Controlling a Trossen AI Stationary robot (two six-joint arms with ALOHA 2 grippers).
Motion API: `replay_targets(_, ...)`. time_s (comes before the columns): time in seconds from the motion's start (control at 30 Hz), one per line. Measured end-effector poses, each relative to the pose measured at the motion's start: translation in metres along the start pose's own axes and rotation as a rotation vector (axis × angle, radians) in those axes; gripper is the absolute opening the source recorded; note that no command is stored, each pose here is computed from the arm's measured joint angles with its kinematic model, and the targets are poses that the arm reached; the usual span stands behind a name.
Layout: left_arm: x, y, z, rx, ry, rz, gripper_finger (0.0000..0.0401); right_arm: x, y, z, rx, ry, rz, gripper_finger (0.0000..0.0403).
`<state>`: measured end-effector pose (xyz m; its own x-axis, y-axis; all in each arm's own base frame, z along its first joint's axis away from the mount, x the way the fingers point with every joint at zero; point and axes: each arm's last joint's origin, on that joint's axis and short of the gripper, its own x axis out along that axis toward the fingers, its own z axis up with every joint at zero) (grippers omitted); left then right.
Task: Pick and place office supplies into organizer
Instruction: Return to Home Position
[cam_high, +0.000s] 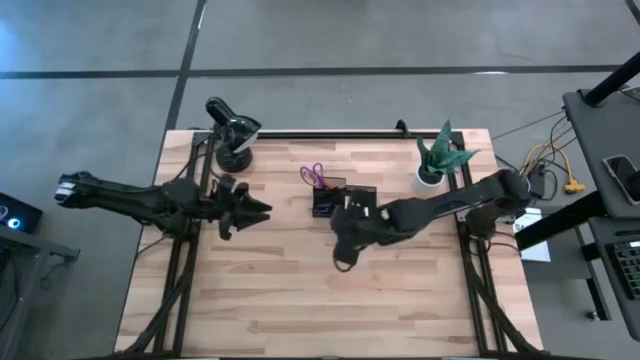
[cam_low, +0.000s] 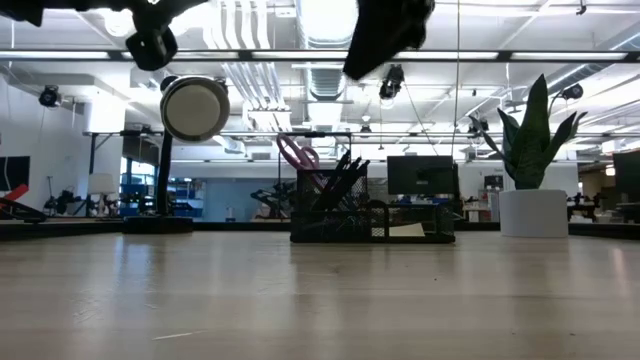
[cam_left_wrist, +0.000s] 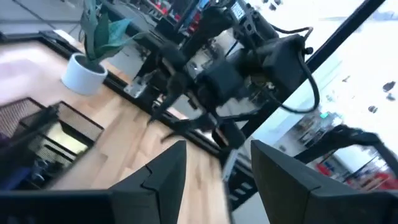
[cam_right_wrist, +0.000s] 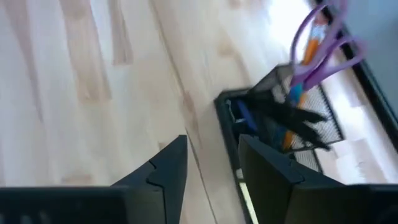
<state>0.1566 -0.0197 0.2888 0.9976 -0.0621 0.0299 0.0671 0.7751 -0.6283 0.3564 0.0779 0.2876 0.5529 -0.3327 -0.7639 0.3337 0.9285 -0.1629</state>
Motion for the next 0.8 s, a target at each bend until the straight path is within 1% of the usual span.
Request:
replay_targets(0.07, -0.004, -0.001, 0.001, -0.053, 0.003, -0.017, 0.0162, -0.013, -0.006, 0.004, 0.020, -0.044, -0.007, 0.0133)
replay_targets(0.13, -0.006, -0.002, 0.000, -0.073, 0.030, -0.054, 0.0162, -0.025, -0.013, 0.006, 0.035, -0.067, 0.001, 0.0131)
replay_targets(0.17, -0.007, -0.002, -0.001, -0.074, 0.044, -0.075, 0.0162, -0.031, -0.016, 0.008, 0.055, -0.088, 0.015, 0.0129)
replay_targets(0.23, -0.008, -0.003, -0.002, -0.076, 0.085, -0.125, 0.0162, -0.044, -0.021, 0.011, 0.141, -0.130, 0.041, 0.0127)
replay_targets(0.3, -0.010, -0.007, -0.004, -0.070, 0.171, -0.243, 0.0162, -0.056, -0.024, 0.015, 0.236, -0.185, 0.076, 0.0126)
replay_targets(0.33, -0.012, -0.010, -0.004, -0.064, 0.223, -0.318, 0.0162, -0.060, -0.026, 0.016, 0.268, -0.202, 0.088, 0.0125)
replay_targets(0.4, -0.013, -0.016, -0.003, -0.056, 0.279, -0.456, 0.0162, -0.068, -0.029, 0.019, 0.325, -0.235, 0.111, 0.0125)
replay_targets(0.5, -0.018, -0.022, -0.001, -0.029, 0.327, -0.609, 0.0162, -0.078, -0.034, 0.023, 0.356, -0.286, 0.137, 0.0127)
replay_targets(0.53, -0.019, -0.023, 0.000, -0.021, 0.337, -0.644, 0.0162, -0.081, -0.035, 0.025, 0.376, -0.308, 0.149, 0.0128)
replay_targets(0.63, -0.020, -0.025, 0.001, -0.013, 0.339, -0.685, 0.0162, -0.089, -0.038, 0.033, 0.513, -0.362, 0.201, 0.0130)
replay_targets(0.73, -0.020, -0.026, 0.000, -0.014, 0.359, -0.703, 0.0162, -0.093, -0.035, 0.037, 0.525, -0.405, 0.235, 0.0128)
replay_targets(0.8, -0.021, -0.027, -0.001, -0.032, 0.380, -0.719, 0.0162, -0.092, -0.031, 0.037, 0.549, -0.380, 0.293, 0.0125)
